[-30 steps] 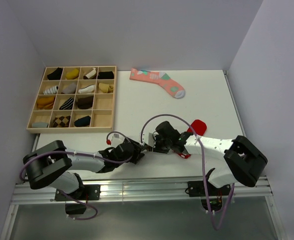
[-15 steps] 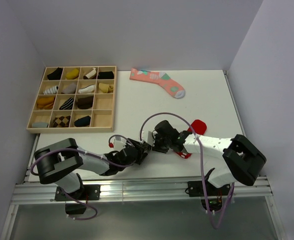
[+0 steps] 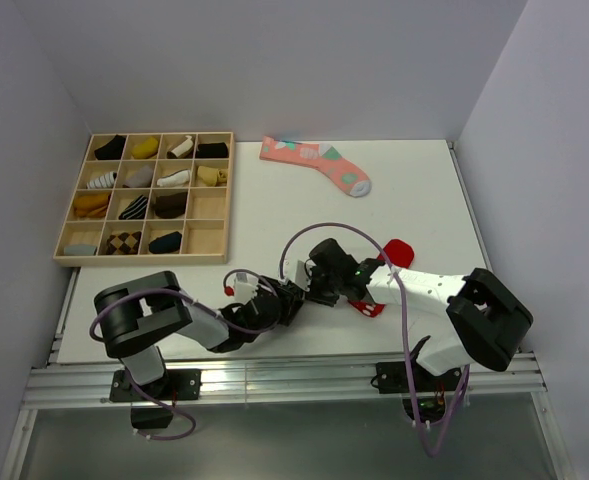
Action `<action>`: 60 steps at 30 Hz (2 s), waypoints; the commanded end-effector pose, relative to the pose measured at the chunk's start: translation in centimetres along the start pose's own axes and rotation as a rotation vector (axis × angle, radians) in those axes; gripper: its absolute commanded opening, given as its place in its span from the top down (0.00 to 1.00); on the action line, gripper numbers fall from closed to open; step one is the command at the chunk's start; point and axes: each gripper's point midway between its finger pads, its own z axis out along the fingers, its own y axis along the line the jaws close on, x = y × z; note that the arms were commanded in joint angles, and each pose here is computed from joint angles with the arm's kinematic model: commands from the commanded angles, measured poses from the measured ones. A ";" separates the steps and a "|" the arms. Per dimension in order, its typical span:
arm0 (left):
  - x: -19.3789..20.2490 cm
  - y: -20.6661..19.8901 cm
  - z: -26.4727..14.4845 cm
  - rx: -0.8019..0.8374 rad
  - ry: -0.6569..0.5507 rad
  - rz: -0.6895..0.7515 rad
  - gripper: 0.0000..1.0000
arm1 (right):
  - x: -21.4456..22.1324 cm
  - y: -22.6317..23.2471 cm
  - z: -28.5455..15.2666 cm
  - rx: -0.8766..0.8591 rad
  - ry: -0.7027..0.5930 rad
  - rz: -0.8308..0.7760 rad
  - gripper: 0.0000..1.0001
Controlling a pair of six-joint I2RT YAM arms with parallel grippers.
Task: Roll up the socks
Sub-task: Roll the sock at the center of the board, then pick up the sock at the center of the board.
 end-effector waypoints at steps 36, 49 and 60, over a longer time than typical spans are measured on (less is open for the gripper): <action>-1.7 1.2 2.7 -0.246 -0.059 0.194 1.00 | 0.3 1.9 -3.3 -0.100 -0.038 0.034 0.42; -3.6 -0.9 3.6 -0.204 0.062 0.327 1.00 | -0.6 -4.7 -10.8 0.085 -0.121 0.220 0.23; -6.0 -10.8 3.5 -0.009 0.113 0.532 1.00 | 0.1 -9.9 -14.4 0.207 -0.156 0.370 0.20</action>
